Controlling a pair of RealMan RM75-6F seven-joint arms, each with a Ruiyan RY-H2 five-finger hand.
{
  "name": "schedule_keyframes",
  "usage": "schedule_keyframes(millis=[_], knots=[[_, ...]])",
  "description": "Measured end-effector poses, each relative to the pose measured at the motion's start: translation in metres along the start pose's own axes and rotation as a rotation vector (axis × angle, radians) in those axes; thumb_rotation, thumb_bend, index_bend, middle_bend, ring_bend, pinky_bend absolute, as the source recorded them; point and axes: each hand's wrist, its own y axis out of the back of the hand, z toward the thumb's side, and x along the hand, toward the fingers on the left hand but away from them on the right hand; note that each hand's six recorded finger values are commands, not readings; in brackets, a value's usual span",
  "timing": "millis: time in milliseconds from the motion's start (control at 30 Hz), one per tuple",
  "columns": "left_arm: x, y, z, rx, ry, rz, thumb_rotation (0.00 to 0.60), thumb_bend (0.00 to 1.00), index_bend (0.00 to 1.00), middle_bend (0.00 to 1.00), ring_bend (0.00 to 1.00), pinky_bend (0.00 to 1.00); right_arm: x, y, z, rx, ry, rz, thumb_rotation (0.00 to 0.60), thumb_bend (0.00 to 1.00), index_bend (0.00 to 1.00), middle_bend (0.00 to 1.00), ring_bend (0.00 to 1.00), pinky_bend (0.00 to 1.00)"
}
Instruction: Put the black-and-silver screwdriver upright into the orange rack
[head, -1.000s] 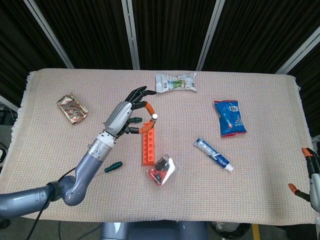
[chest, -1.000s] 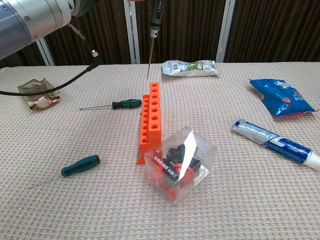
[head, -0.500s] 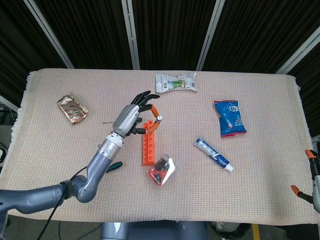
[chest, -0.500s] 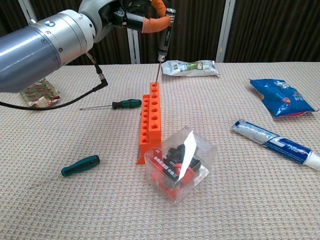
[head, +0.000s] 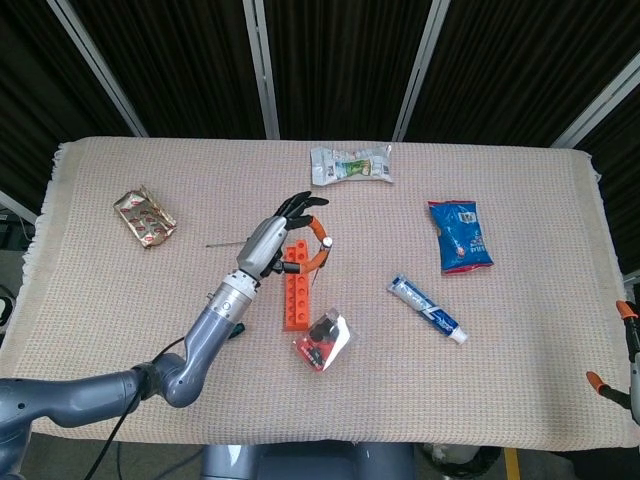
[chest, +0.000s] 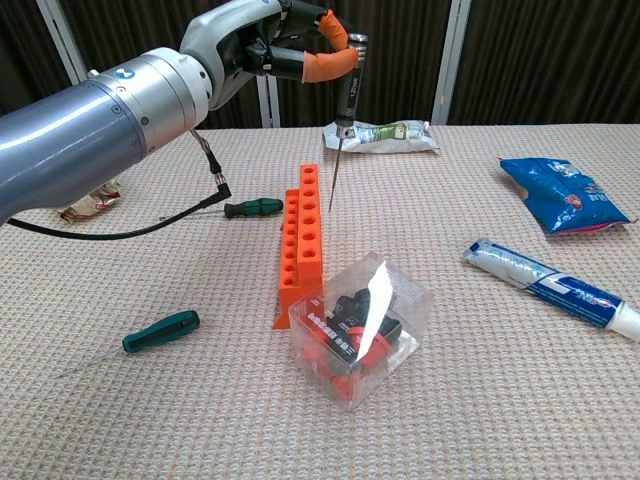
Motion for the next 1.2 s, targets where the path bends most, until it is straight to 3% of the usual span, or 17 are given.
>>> schedule_keyframes(millis=[900,1200], knots=[[-0.007,0.022,-0.014,-0.054,0.015,0.045,0.532,0.54,0.64,0.13,0.0,0.0,-0.003,-0.002,0.003,0.004,0.002,0.008,0.6,0.0,0.05,0.08,0.0,0.15],[-0.008,0.019,-0.02,-0.053,0.031,0.034,0.529,0.54,0.64,0.13,0.0,0.0,-0.004,-0.001,0.004,0.006,0.001,0.008,0.6,0.0,0.05,0.08,0.0,0.15]])
